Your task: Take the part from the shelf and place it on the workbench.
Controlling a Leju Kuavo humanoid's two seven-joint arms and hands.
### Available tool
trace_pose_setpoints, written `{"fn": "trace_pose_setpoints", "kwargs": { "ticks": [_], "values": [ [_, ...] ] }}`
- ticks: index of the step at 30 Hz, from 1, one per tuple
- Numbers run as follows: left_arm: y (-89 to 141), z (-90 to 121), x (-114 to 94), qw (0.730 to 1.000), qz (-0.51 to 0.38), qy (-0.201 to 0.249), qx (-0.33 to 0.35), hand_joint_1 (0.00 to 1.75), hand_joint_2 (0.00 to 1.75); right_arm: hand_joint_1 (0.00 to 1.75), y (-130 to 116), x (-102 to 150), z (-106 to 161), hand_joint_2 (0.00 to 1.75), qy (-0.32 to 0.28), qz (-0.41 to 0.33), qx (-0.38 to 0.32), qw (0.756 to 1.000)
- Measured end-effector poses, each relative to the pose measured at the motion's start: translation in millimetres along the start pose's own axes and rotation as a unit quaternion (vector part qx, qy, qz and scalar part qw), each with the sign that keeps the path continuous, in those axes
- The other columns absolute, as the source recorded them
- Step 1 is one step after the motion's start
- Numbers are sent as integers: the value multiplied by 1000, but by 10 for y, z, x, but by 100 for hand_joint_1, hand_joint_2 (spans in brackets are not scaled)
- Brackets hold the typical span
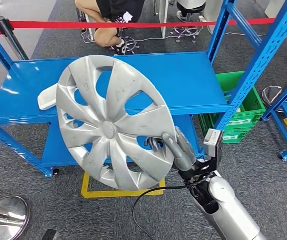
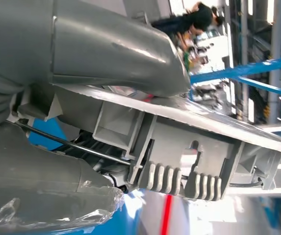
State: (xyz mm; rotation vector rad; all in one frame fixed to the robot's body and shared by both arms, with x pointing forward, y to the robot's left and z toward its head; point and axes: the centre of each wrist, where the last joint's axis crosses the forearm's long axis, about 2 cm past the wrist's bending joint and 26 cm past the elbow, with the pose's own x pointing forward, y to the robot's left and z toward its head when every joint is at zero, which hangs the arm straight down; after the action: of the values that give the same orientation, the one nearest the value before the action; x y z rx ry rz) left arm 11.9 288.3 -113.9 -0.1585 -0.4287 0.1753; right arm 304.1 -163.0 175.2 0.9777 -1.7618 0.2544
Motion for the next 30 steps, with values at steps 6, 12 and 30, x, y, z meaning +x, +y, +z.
{"fn": "trace_pose_setpoints", "kwargs": {
  "ticks": [6, 12, 30],
  "values": [
    [18, 10, -18, 1000, -14, 9, -1, 0, 175, 175, 7, -18, 276, 0, -39, 50, -25, 998],
    [37, -5, 31, 1000, -24, 12, 0, 0, 175, 175, -48, -27, 472, 0, -53, 31, -41, 997],
    [52, -13, 60, 1000, -30, 6, -2, 0, 175, 175, -36, 43, 551, 0, -76, 31, -39, 996]
  ]
}}
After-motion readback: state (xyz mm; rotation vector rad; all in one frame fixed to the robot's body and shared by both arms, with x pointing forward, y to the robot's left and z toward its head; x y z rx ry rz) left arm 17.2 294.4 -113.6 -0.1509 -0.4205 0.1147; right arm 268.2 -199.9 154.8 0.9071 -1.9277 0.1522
